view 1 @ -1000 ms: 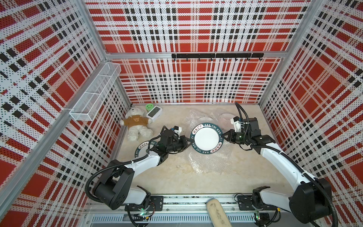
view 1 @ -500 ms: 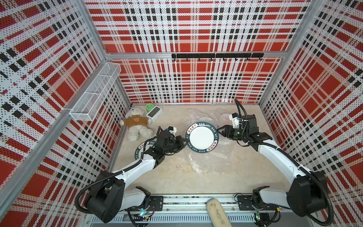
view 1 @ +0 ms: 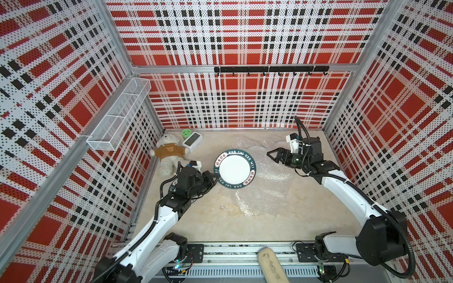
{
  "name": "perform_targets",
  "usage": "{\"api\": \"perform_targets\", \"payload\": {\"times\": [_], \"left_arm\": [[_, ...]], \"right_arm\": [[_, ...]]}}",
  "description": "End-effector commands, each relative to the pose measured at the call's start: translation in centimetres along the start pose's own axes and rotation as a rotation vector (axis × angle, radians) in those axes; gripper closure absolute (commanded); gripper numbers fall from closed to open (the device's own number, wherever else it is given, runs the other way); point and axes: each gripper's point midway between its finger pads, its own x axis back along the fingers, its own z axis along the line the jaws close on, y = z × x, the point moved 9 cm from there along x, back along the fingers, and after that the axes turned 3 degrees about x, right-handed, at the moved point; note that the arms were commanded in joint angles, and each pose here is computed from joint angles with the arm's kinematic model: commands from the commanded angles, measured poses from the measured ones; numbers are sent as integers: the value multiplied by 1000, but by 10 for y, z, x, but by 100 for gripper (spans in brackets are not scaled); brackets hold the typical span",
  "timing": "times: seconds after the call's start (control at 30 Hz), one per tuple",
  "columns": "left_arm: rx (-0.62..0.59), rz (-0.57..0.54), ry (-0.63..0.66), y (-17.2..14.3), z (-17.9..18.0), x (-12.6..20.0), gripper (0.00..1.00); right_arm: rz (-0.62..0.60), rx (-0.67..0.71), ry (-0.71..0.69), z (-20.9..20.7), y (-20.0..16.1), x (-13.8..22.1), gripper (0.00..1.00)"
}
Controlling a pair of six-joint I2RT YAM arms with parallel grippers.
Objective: Unpack dinner plates from bubble wrap
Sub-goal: Pick up the plate from the bubble wrap, then place the plate on the plate.
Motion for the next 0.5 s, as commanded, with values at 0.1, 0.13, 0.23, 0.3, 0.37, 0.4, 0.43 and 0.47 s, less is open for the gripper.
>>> {"api": "perform_targets", "payload": {"times": [0.1, 0.13, 0.23, 0.3, 0.37, 0.4, 0.43, 0.47], "left_arm": [[98, -134, 187, 4, 37, 52, 100], [124, -152, 211, 4, 44, 58, 100], [193, -194, 262, 6, 58, 65, 100], [211, -215, 312, 10, 65, 65, 100], [255, -228, 350, 15, 78, 63, 100], [282, -235, 361, 17, 86, 63, 100], [303, -248, 364, 19, 92, 64, 100], [316, -267, 374, 20, 97, 65, 100]], "right_arm": [[-38, 40, 67, 3, -6, 2, 0], [-31, 36, 68, 2, -10, 1, 0], [-17, 35, 78, -1, -20, 3, 0], [2, 25, 86, -3, -27, 2, 0], [18, 26, 99, -2, -33, 0, 0], [31, 26, 100, -3, -36, -2, 0], [39, 25, 101, -4, -39, -3, 0], [43, 22, 103, -5, -41, -4, 0]]}}
